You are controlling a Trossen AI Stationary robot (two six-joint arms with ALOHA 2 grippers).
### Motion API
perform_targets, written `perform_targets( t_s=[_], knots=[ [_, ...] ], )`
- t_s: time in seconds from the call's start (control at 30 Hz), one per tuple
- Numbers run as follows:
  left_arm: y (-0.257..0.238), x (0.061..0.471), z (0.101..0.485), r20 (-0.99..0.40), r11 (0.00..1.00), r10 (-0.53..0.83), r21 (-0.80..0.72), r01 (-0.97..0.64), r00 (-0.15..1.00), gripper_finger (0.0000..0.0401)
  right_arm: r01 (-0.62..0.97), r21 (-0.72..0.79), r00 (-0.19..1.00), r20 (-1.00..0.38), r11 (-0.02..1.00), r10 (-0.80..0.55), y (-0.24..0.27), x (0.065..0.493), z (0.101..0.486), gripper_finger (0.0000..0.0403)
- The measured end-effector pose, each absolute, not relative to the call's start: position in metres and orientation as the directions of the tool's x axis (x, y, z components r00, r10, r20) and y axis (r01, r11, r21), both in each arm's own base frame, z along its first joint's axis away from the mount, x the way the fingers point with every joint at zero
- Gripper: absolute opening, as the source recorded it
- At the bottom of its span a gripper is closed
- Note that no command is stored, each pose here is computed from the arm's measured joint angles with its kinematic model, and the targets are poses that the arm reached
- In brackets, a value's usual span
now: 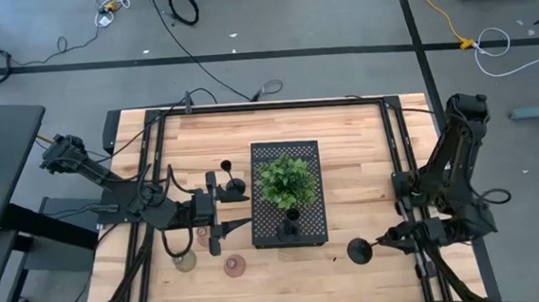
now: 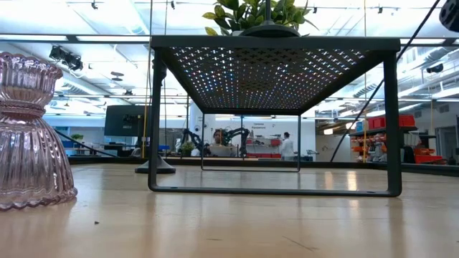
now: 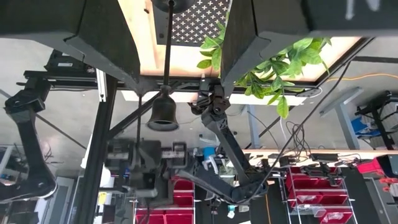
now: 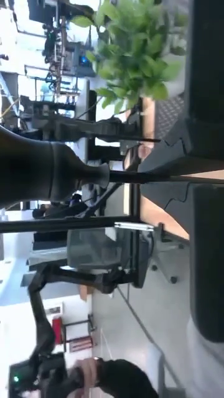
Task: Pick & Place candle stick holders
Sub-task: Align the right black candle holder with the other black candle holder on the shelf
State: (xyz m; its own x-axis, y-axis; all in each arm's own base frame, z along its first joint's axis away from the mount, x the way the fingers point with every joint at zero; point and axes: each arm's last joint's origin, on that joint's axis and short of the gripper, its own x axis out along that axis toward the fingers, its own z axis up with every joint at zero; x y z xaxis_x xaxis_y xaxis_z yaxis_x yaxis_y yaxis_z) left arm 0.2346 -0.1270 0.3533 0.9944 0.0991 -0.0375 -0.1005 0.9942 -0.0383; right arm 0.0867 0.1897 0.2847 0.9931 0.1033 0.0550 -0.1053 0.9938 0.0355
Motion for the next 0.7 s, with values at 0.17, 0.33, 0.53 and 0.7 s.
perform_targets(
  t_s=[0.17,0.33,0.53,0.7],
  knots=[
    [-0.127,0.235,0.353,-0.037,0.994,0.099,-0.038,-0.101,0.994,0.0225,-0.013,0.049,1.0,0.029,0.999,0.012,0.185,0.107,0.303,0.0],
    [-0.127,0.235,0.353,-0.037,0.994,0.099,-0.037,-0.101,0.994,0.0225,0.047,0.099,0.999,0.015,0.994,-0.049,0.172,0.133,0.311,0.0],
    [-0.127,0.235,0.353,-0.039,0.994,0.099,-0.035,-0.1,0.994,0.0225,0.054,0.137,0.999,-0.008,0.989,-0.053,0.155,0.162,0.314,0.0],
    [-0.127,0.235,0.352,-0.053,0.995,0.1,-0.023,-0.101,0.994,0.0225,0.054,0.136,0.997,-0.062,0.989,-0.046,0.149,0.183,0.317,0.0]
  ],
)
